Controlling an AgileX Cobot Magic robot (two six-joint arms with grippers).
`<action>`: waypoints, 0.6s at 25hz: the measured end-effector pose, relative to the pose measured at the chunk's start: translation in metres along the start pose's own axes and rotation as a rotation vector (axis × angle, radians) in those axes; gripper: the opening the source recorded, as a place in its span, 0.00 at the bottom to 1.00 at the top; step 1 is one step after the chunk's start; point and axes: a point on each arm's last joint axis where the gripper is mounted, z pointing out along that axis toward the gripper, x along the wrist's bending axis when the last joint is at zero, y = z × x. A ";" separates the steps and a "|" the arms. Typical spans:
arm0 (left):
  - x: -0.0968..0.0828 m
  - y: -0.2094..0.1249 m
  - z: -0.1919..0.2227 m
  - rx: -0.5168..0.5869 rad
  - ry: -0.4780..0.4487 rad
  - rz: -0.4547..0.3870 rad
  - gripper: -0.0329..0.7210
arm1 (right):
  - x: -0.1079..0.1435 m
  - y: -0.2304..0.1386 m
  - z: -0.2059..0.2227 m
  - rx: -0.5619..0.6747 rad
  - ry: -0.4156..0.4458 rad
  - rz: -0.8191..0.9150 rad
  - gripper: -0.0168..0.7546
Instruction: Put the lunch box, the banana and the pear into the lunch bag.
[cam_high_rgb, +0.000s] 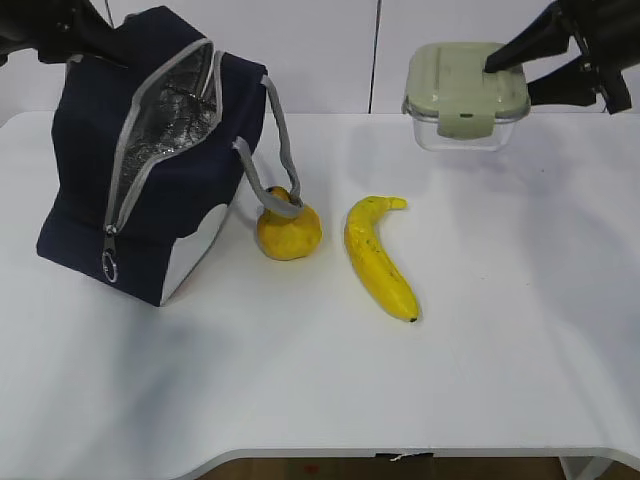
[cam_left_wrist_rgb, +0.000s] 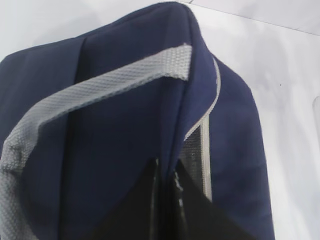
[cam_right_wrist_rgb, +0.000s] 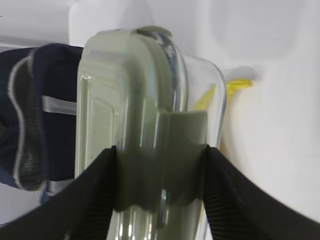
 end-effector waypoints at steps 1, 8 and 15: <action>-0.005 -0.002 0.002 0.000 0.010 0.005 0.04 | 0.008 0.001 0.000 -0.002 0.007 -0.002 0.54; -0.036 -0.015 0.014 0.011 0.049 0.005 0.04 | 0.070 -0.004 0.018 0.040 0.070 -0.066 0.54; -0.048 -0.019 0.019 0.006 0.036 -0.040 0.04 | 0.110 -0.026 0.045 0.129 0.102 -0.104 0.54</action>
